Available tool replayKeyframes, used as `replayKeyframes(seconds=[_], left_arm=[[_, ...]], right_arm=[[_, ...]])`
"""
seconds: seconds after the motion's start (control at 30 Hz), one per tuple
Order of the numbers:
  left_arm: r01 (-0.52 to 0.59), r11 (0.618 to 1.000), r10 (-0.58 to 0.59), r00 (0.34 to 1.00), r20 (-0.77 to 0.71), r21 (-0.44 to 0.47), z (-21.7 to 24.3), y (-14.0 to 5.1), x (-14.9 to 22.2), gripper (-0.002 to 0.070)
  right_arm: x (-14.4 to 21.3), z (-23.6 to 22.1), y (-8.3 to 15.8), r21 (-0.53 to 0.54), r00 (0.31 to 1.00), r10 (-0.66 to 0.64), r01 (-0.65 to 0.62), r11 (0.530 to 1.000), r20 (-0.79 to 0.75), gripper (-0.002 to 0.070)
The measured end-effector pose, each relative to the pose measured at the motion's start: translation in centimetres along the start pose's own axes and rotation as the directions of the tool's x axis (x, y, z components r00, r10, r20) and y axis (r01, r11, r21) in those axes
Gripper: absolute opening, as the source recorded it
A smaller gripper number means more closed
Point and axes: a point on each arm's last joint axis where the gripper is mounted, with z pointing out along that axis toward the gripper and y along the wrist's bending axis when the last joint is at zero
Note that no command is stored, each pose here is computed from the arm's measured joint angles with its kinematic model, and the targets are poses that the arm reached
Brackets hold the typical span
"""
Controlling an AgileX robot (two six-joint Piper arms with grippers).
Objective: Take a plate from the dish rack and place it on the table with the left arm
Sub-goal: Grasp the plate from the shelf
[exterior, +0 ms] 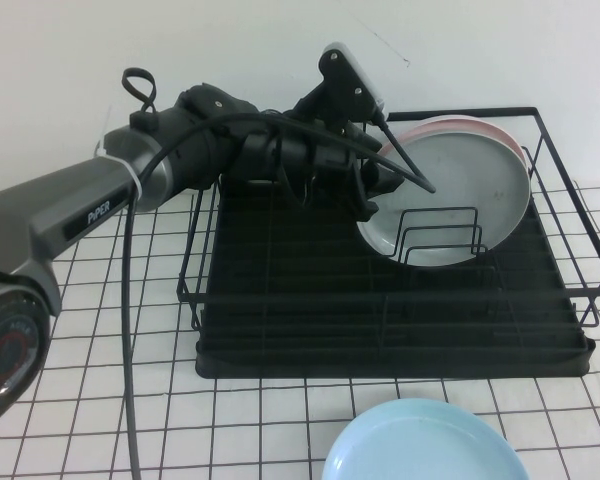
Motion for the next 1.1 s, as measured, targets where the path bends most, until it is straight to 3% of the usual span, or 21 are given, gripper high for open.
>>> replayKeyframes(seconds=[0.37, 0.73, 1.1], left_arm=[[-0.022, 1.000, 0.022, 1.000, 0.015, 0.005, 0.0, 0.0, -0.1, 0.0394], [-0.106, 0.994, 0.106, 0.994, 0.042, 0.006, -2.4, -0.4, -2.7, 0.0394], [-0.113, 0.992, 0.110, 0.992, 0.060, 0.053, -1.4, -0.7, -1.8, 0.0394]], right_arm=[[0.0, 0.0, 0.0, 0.000, 1.000, -0.013, 0.013, 1.000, 0.000, -0.0001], [0.0, 0.0, 0.0, 0.000, 1.000, -0.013, 0.013, 1.000, 0.000, -0.0001], [0.0, 0.0, 0.0, 0.000, 1.000, -0.013, 0.013, 1.000, 0.000, -0.0001]])
